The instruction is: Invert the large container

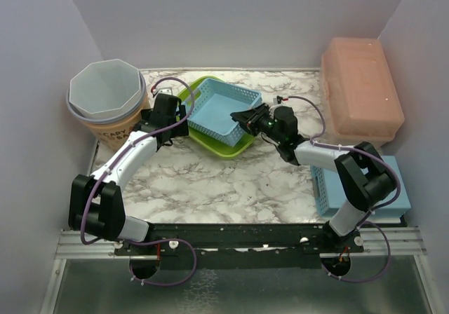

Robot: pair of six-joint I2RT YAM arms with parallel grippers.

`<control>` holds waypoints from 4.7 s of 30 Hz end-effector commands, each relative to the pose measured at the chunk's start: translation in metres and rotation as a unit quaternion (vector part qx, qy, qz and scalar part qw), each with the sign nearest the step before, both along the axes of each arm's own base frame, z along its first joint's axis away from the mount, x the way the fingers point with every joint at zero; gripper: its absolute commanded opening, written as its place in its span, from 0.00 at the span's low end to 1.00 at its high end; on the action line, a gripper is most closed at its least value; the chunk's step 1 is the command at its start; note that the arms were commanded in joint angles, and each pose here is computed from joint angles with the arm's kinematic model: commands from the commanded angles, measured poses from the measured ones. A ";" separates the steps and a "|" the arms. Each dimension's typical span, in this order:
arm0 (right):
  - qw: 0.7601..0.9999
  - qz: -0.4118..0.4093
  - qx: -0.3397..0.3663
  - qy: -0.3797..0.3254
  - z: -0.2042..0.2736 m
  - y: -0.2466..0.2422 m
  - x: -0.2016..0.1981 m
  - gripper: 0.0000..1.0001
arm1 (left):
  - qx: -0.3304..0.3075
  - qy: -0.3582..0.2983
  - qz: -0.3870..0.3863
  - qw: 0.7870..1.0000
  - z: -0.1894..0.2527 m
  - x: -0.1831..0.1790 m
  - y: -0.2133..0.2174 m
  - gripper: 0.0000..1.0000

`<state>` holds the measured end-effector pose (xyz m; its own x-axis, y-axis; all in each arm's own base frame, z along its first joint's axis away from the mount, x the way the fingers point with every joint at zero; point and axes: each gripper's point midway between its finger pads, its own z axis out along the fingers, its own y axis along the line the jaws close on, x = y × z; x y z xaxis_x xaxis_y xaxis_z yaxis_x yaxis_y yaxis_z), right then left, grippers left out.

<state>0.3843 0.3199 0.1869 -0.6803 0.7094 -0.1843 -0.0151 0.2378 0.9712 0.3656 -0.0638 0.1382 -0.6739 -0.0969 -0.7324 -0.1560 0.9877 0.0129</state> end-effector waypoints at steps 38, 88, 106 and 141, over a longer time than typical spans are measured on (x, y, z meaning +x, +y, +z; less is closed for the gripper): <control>0.949 -0.110 -0.234 -0.180 0.125 -0.075 0.003 0.19 | -0.080 -0.033 -0.033 0.996 0.020 -0.006 -0.003 0.99; 0.491 -0.054 -0.792 -0.359 0.043 -0.173 0.087 0.14 | -0.071 0.069 0.037 0.994 -0.113 -0.032 -0.043 0.79; 0.474 0.175 -0.770 -0.389 -0.066 -0.168 0.047 0.21 | 0.012 0.037 0.027 0.999 -0.038 -0.064 0.010 0.71; 0.401 0.103 -0.834 -0.366 -0.053 -0.216 0.026 0.73 | -0.118 0.004 -0.046 0.992 -0.001 -0.070 -0.037 0.83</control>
<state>0.4019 0.1112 0.1181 -0.0472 -0.8606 -0.5070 -0.4428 0.4730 -0.7617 0.2936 -0.0952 0.1333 -0.6930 -0.1882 -0.6959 -0.0775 0.9792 -0.1877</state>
